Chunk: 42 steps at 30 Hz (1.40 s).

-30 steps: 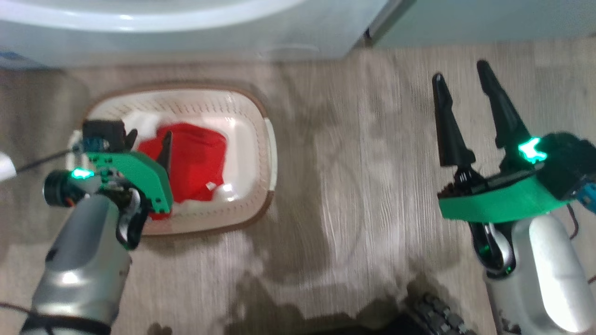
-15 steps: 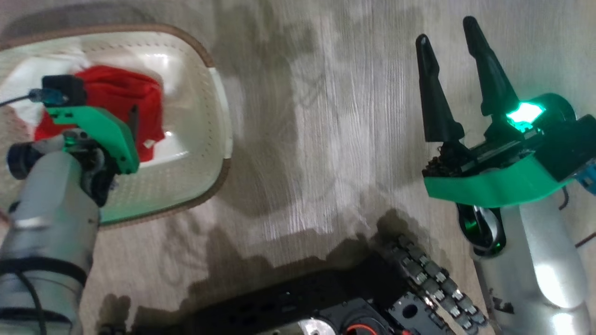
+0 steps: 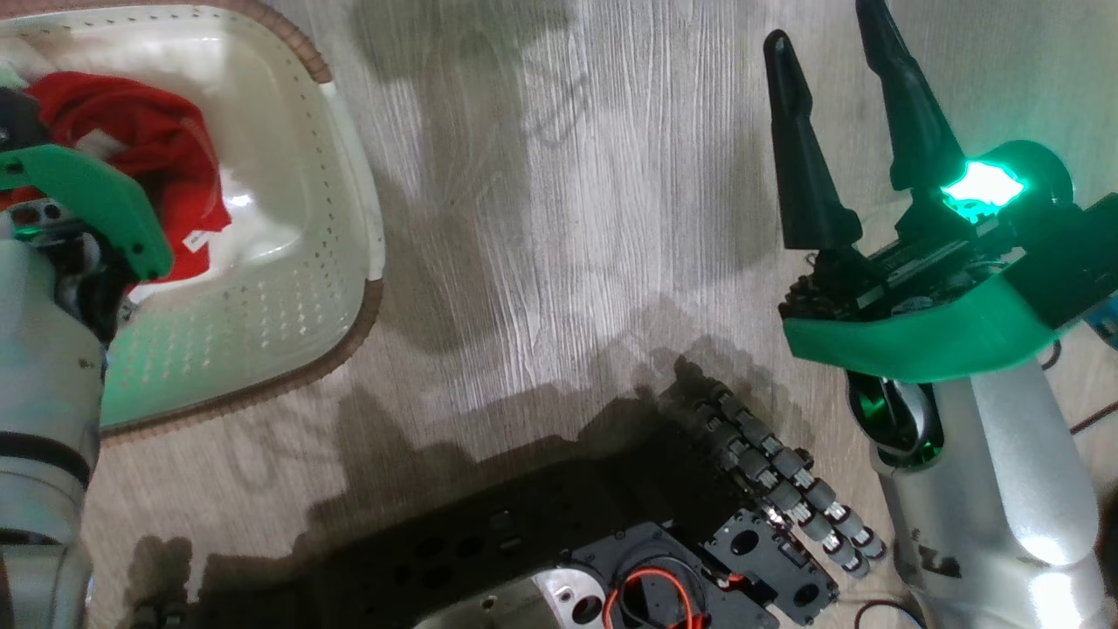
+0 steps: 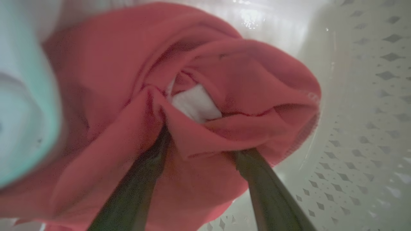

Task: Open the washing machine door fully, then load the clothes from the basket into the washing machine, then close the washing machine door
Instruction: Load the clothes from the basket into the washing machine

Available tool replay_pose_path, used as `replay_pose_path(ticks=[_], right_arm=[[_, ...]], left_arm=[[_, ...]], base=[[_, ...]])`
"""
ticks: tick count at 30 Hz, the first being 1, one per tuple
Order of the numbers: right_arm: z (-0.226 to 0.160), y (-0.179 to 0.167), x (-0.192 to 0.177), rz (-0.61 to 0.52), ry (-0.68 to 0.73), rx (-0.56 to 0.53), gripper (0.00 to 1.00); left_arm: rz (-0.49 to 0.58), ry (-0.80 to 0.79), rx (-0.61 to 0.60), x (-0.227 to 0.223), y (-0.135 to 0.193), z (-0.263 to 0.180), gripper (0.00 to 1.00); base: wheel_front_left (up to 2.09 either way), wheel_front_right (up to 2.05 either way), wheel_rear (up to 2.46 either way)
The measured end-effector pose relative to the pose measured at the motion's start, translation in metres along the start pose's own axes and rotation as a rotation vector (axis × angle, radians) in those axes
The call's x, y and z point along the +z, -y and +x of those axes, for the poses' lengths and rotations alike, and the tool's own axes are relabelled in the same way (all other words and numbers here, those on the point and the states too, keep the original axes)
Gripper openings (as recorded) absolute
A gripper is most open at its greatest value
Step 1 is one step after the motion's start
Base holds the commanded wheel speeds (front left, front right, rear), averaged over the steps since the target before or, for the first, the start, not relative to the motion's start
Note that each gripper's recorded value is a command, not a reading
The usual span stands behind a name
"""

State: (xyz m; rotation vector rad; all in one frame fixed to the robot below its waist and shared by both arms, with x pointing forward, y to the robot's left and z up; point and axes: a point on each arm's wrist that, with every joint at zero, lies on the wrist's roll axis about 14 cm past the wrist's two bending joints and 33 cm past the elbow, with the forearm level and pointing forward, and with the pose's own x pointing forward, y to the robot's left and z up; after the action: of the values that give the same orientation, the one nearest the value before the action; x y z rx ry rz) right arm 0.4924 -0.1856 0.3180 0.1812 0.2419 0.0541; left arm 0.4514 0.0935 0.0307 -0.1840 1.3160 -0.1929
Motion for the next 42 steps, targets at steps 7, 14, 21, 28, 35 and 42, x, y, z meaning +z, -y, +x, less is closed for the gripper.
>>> replay_pose_path(ticks=[7, 14, 21, 28, 35, 42], right_arm=[[-0.001, 0.002, -0.005, 0.004, -0.014, -0.006, 1.00], [0.002, -0.001, 0.005, 0.012, 0.015, 0.002, 1.00], [0.003, -0.008, 0.026, 0.022, 0.069, 0.013, 1.00], [0.004, -0.019, 0.046, 0.004, 0.113, 0.040, 1.00], [-0.005, -0.028, 0.063, 0.016, 0.144, 0.047, 1.00], [-0.019, -0.037, 0.086, 0.029, 0.182, 0.054, 1.00]], left_arm=[[-0.001, 0.006, 0.020, -0.002, -0.006, 0.006, 0.00], [0.009, 0.079, 0.037, 0.011, -0.013, -0.007, 0.00], [0.027, 0.239, 0.047, 0.032, -0.019, -0.040, 0.00], [-0.007, 0.404, 0.019, 0.058, -0.011, -0.084, 0.00], [-0.030, 0.632, 0.022, 0.101, -0.012, -0.150, 0.00], [-0.024, 0.844, 0.030, 0.115, -0.007, -0.229, 0.00]], base=[[0.00, 0.00, 0.00], [0.00, 0.00, 0.00], [0.00, 0.00, 0.00], [0.00, 0.00, 0.00], [0.00, 0.00, 0.00], [0.00, 0.00, 0.00]])
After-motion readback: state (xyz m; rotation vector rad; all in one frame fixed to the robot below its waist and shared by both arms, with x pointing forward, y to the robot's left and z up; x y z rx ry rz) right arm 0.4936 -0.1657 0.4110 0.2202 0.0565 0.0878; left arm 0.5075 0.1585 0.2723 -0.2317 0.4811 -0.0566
